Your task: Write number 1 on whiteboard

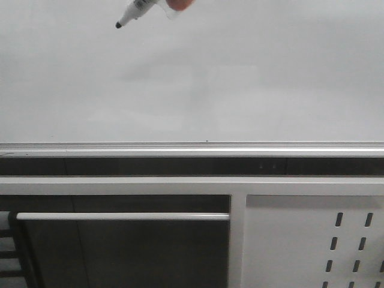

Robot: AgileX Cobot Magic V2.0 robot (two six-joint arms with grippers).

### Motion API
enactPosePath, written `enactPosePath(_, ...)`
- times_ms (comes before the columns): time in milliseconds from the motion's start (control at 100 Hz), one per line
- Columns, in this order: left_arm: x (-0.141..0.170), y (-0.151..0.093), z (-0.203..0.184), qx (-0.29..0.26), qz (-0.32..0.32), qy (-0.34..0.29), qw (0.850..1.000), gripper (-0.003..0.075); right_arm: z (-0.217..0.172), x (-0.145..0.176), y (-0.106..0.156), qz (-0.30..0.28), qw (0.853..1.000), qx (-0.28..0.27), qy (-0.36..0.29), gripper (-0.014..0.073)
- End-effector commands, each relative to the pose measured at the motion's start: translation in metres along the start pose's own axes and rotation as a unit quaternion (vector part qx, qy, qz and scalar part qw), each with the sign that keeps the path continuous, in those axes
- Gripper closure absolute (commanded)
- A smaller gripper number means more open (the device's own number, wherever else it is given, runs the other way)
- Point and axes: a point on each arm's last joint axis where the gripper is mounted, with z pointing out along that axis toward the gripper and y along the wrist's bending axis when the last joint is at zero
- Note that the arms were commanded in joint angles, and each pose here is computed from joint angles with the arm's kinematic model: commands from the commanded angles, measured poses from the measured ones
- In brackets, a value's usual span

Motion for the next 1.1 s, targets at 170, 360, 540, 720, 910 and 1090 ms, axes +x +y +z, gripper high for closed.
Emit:
enactPosePath(170,-0.008,0.002,0.000,-0.008,-0.022,-0.014,1.000,0.0738,-0.015,0.032,0.002,-0.009,0.988,0.073,-0.138,0.0655)
enactPosePath(360,-0.008,0.002,0.000,-0.008,-0.022,-0.014,1.000,0.0738,-0.019,0.062,0.001,-0.011,0.977,0.116,-0.178,0.0655)
enactPosePath(540,-0.008,0.002,0.000,-0.010,-0.022,-0.014,1.000,0.0738,-0.022,0.069,-0.002,-0.043,0.970,0.143,-0.190,0.0655)
enactPosePath(720,-0.008,0.004,0.000,-0.019,-0.023,-0.014,0.999,0.0738,-0.022,0.068,-0.004,-0.067,0.966,0.161,-0.193,0.0655)
enactPosePath(910,-0.008,0.004,0.000,-0.020,-0.023,-0.014,0.999,0.0738,-0.025,0.066,-0.010,-0.064,0.957,0.198,-0.203,0.0655)
enactPosePath(1090,-0.008,0.004,0.000,-0.020,-0.035,-0.014,0.999,0.0738,-0.026,0.065,-0.011,-0.065,0.955,0.202,-0.208,0.0655)
